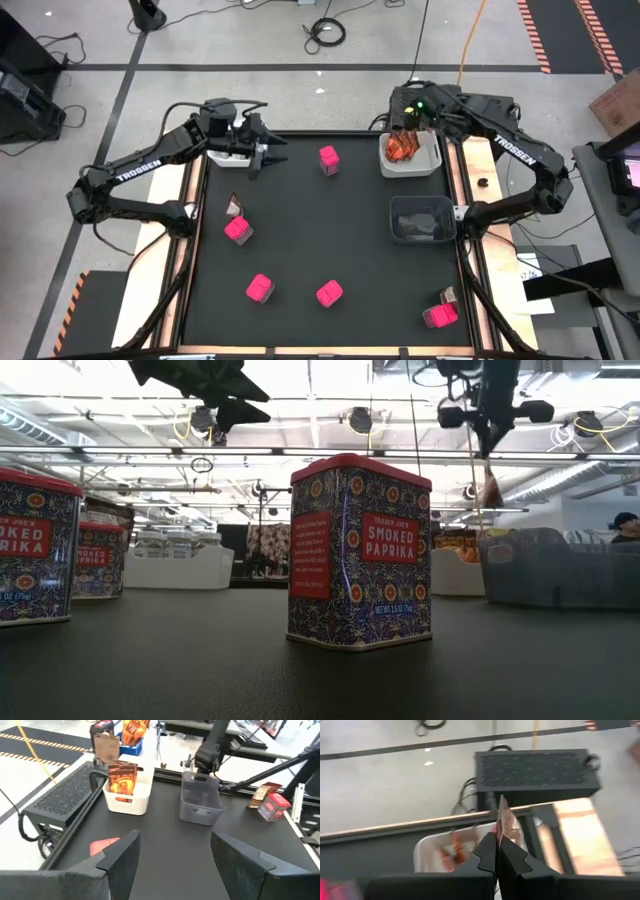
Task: Sort spices by type
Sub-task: Put the orange seasoning bag into the right white bin
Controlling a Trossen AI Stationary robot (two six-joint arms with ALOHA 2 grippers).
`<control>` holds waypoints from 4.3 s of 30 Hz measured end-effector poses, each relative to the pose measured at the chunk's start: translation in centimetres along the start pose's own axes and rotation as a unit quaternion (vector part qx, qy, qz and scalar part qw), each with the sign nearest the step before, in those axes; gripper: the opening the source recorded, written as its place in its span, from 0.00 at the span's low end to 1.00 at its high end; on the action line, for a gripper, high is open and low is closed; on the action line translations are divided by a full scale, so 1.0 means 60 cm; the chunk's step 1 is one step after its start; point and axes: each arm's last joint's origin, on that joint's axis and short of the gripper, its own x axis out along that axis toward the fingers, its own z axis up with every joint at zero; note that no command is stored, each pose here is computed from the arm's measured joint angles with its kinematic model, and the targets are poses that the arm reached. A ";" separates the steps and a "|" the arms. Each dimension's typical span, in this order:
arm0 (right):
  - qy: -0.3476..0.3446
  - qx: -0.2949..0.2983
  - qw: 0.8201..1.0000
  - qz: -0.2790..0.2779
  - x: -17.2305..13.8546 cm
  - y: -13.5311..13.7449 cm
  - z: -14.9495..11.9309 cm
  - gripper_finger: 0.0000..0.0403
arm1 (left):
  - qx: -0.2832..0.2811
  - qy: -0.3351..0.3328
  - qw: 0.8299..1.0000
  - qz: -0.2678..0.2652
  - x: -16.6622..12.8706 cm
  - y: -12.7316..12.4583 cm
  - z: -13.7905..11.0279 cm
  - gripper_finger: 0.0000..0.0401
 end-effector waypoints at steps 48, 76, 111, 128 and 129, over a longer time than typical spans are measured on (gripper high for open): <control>0.133 -0.156 0.979 -0.021 0.242 0.001 -0.040 0.00 | -0.175 -0.114 0.978 0.026 -0.061 0.067 0.027 0.62; 0.169 -0.109 0.979 -0.040 0.270 0.010 -0.056 0.00 | -0.121 -0.098 0.978 -0.140 -0.075 0.042 0.031 0.62; 0.108 -0.101 0.981 0.127 0.134 -0.005 -0.034 0.48 | -0.136 -0.041 0.989 0.043 -0.137 0.001 -0.001 0.62; 0.089 -0.171 0.866 0.460 -0.064 0.104 -0.153 0.43 | -0.226 0.196 0.954 0.025 -0.123 -0.048 -0.074 0.62; 0.081 -0.178 0.855 0.480 -0.072 0.112 -0.159 0.43 | -0.235 0.226 0.944 0.044 -0.124 -0.053 -0.082 0.62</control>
